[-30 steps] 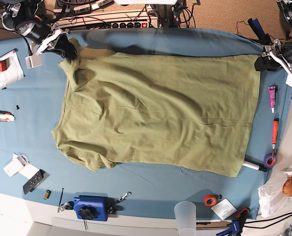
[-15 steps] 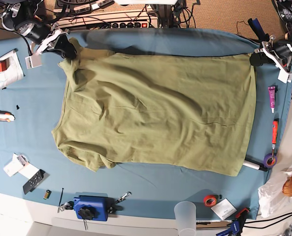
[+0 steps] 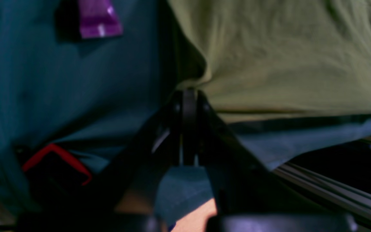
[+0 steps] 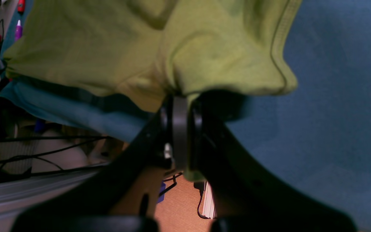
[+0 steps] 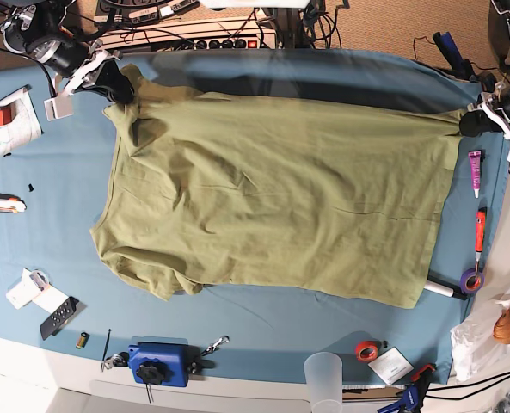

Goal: Layout the t-shirt on the table in an organized manner, then fold the t-shirt properly
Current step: 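Lift the grasped shoulder edge and fold it toward the hem with both grippers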

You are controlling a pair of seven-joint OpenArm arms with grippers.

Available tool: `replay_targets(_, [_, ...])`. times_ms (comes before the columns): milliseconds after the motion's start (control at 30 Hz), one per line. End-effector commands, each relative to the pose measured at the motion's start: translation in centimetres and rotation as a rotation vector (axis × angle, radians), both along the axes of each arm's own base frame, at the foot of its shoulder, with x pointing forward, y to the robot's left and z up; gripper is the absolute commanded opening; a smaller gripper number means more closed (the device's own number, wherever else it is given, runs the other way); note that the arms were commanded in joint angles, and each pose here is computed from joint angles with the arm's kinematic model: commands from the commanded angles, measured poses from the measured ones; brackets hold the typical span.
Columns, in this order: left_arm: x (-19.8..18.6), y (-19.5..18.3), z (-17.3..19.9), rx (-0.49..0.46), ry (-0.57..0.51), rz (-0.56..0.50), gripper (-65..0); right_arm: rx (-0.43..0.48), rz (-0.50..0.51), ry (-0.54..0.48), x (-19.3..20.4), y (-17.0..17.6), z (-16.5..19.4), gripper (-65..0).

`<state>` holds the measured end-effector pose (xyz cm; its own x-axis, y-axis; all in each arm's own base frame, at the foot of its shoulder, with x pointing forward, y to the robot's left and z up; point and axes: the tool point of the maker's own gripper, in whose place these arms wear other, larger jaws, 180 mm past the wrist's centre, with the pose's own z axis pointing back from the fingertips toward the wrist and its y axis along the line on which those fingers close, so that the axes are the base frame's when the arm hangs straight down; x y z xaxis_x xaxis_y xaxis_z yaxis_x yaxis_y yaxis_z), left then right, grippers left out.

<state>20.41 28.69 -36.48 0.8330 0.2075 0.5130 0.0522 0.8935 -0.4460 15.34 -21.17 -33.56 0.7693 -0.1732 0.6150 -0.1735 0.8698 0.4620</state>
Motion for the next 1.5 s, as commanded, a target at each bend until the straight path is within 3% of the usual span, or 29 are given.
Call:
replay_targets(0, [0.5, 0.4, 1.2, 0.016, -0.026, -0.013, -65.0, -0.006, 0.0, -0.038, 0.5, -0.2, 0.9, -65.0])
replay_targets(300, [-1.5, -1.4, 2.6, 0.054, -0.019, -0.11, -65.0, 0.011, 0.009, -0.095, 1.0, 0.2, 2.5, -65.0])
replay_targets(433, [-1.2, -1.5, 5.1, 0.129, -0.09, -0.136, -65.0, -0.055, 0.044, -0.164, 1.6, 0.7, 4.8, -65.0])
replay_targets(600, [-0.5, 0.4, 6.9, 0.226, -0.148, -0.092, -65.0, -0.142, 0.075, -0.203, 1.9, 1.0, 6.3, -65.0])
replay_targets(800, [-1.3, 0.8, 5.9, 0.223, -0.111, -0.081, -65.0, -0.208, 0.048, -0.178, 1.9, -0.1, 5.6, -65.0])
replay_targets(1000, [0.4, 1.4, 6.9, 0.255, -0.201, -0.043, -65.0, -0.292, -0.016, -0.19, 2.9, -2.1, 5.2, -65.0])
replay_targets(1200, [1.1, 0.9, 6.1, 0.27, -0.208, -0.055, -65.0, -0.267, -0.032, -0.223, 4.7, -2.3, 5.4, -65.0])
replay_targets(1333, [1.7, 0.0, 4.7, 0.272, -0.195, -0.08, -65.0, -0.251, -0.012, -0.183, 5.8, -2.2, 3.6, -65.0])
replay_targets(1467, [4.2, 0.7, 4.5, 0.29, -0.231, -0.013, -65.0, -0.207, -0.009, -0.181, 7.0, -1.8, 2.4, -65.0])
